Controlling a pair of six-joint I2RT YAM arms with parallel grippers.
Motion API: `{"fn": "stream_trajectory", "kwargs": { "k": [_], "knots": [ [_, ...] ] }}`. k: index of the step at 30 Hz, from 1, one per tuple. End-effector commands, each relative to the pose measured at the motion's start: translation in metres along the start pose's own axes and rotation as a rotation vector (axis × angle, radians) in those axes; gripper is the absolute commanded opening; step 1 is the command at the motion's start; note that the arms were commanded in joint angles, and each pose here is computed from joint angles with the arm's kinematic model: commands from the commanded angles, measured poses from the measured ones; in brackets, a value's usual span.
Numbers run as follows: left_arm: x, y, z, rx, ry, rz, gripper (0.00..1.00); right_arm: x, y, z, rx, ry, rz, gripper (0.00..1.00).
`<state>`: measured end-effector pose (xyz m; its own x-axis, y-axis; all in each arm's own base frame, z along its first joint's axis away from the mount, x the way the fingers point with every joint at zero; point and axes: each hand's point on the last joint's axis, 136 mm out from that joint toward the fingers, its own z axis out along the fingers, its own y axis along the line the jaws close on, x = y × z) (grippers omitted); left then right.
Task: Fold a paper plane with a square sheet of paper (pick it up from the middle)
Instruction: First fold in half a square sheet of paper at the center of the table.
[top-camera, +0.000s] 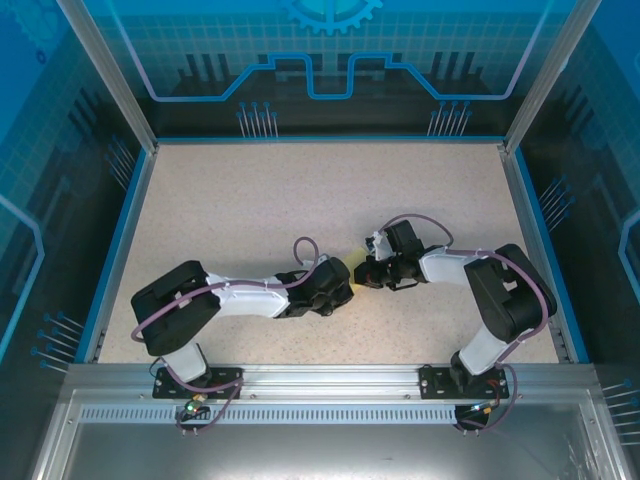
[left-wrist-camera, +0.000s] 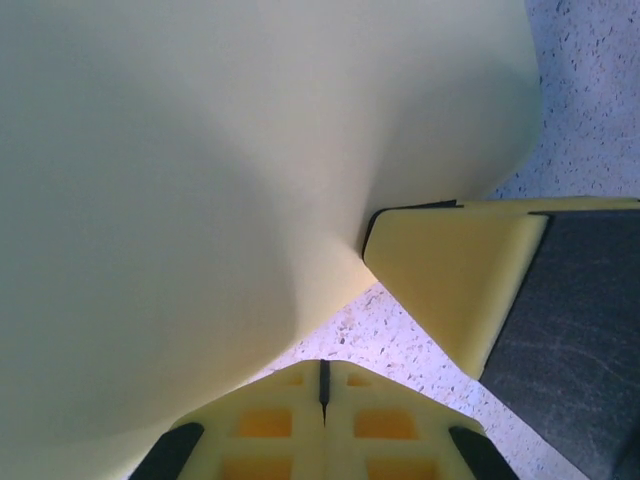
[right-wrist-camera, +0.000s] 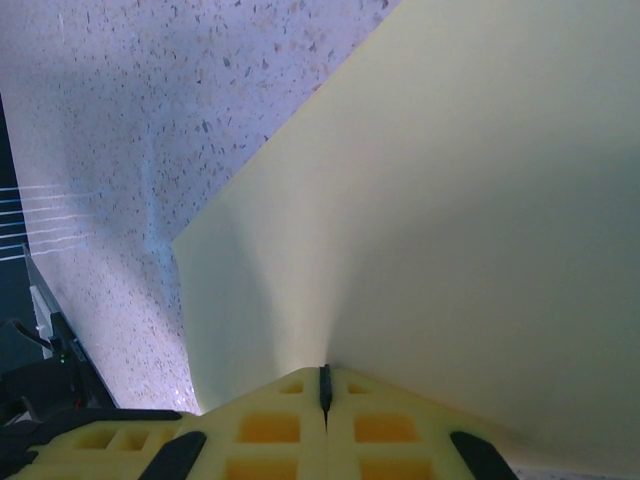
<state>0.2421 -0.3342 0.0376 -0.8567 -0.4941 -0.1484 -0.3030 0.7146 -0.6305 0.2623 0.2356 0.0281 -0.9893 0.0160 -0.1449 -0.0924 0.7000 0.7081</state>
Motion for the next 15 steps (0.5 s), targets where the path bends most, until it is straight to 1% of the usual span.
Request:
{"fn": "stream_trajectory", "kwargs": {
  "k": [1,15],
  "knots": [
    [-0.003,-0.003,0.006,0.002,0.005,0.020,0.00,0.013,0.002,0.004,-0.013,0.048,-0.014,0.03],
    [-0.001,0.012,0.014,-0.044,0.017,0.009,0.00,0.020,-0.009,0.014,0.010,0.086,-0.006,0.03]
  ]
}}
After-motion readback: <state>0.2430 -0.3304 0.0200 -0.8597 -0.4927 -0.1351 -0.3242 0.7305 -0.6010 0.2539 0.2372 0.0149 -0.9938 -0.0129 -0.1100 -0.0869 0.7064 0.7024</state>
